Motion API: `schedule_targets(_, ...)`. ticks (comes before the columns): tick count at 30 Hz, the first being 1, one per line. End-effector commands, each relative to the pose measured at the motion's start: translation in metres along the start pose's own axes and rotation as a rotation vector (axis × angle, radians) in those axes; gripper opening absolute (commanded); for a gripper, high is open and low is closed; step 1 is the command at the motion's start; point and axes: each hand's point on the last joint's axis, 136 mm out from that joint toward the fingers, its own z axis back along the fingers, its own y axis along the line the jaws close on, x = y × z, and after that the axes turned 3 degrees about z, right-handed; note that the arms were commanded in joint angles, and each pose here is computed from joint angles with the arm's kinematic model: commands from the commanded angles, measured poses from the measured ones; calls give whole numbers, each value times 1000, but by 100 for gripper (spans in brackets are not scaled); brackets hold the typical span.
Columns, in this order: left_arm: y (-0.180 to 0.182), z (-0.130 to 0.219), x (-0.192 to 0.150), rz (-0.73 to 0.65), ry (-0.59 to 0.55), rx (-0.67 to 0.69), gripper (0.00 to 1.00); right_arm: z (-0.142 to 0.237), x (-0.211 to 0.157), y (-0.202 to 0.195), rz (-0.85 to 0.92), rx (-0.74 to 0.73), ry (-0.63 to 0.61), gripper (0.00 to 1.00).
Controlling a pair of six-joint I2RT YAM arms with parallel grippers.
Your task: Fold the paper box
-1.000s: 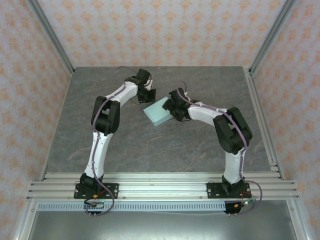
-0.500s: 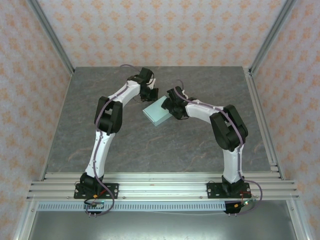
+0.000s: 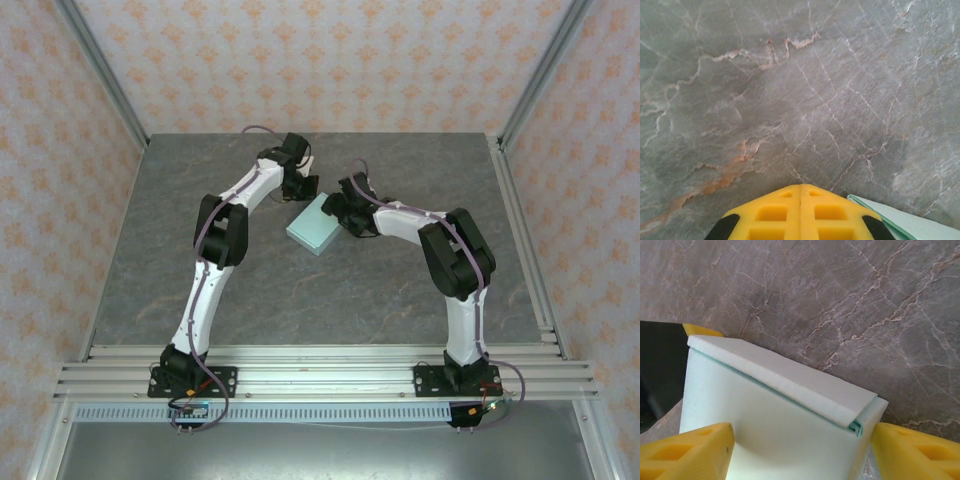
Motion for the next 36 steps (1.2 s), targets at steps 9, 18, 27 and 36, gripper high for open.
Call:
schedule_targets(9,-22,-64,-56,-47,154,2,0,1,-9,59,34,312,20,81)
schedule_targets(18,-23,-46,-44,-45,114,14,0,7,-9,30,-14,173,-12,84)
schedule_targets(27,-7,-16,-20,19,50,29,1,27,-16,-14,-55,30,-43,87)
schedule_targets(36,11,11,2,54,-11,60,8,51,-14,-17,-6,28,-61,87)
